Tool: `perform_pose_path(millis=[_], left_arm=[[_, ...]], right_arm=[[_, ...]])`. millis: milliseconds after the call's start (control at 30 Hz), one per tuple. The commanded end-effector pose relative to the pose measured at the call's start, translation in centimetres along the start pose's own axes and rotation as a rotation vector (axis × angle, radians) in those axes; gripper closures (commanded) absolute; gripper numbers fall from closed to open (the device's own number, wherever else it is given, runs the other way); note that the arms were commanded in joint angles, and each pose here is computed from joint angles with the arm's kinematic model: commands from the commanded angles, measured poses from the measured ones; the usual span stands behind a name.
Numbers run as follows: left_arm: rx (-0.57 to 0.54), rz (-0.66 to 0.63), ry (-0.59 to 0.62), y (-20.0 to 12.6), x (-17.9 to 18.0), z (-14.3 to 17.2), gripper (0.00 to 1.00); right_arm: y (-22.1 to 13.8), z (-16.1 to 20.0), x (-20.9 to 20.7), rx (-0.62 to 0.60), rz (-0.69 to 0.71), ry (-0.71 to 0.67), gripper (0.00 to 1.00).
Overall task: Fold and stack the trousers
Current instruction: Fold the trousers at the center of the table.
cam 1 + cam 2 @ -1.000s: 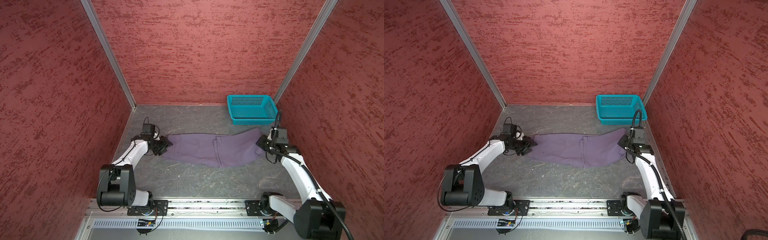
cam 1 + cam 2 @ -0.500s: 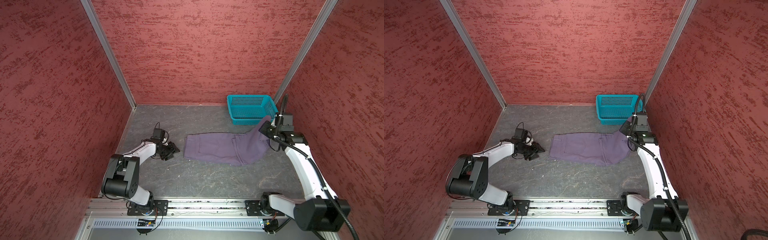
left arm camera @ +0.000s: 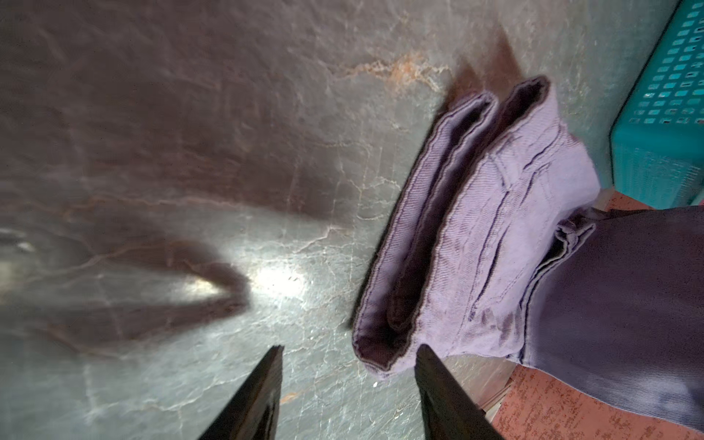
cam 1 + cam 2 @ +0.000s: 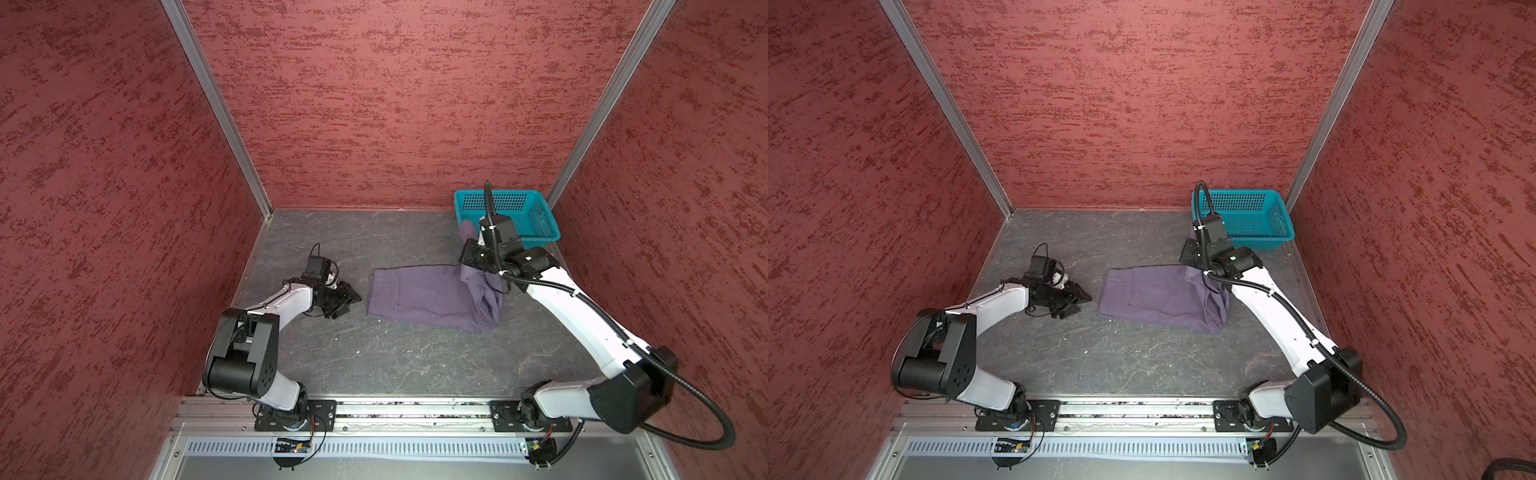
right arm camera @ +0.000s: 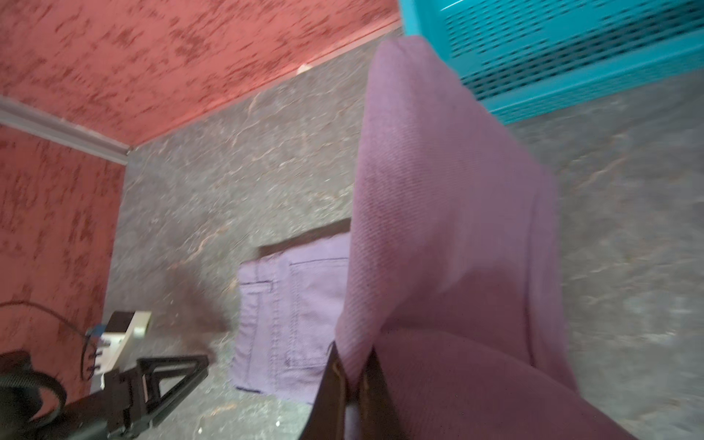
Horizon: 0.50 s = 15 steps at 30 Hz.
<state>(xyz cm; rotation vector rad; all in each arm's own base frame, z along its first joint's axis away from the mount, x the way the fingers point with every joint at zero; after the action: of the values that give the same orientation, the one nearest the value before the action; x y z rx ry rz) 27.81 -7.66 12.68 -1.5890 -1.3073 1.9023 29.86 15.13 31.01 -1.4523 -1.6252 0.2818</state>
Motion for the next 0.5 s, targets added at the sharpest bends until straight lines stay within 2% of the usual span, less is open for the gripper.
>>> perform_pose_path(millis=[0,467], left_arm=[[-0.011,0.019,0.003,-0.6,0.1,0.0,0.43],[0.007,0.005,-0.013,0.0,1.1,0.7,0.43]], right_arm=[[0.0,-0.4,3.5,-0.049,-0.093,-0.005,1.0],[6.5,4.7,10.2,0.125,-0.212,-0.087,1.0]])
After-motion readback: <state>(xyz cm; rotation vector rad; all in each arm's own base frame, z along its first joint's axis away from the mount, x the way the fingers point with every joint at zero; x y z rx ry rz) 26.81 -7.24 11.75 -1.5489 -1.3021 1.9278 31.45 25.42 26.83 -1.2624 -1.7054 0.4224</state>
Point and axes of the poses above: each gripper's point midway between its finger pads, its own y axis out along the fingers, its own x axis along the line the jaws close on, z = x × y, the point moved 9 cm from there along -y, back along the fingers, and after that the axes turned 4 degrees about y, right-handed, at the moved point
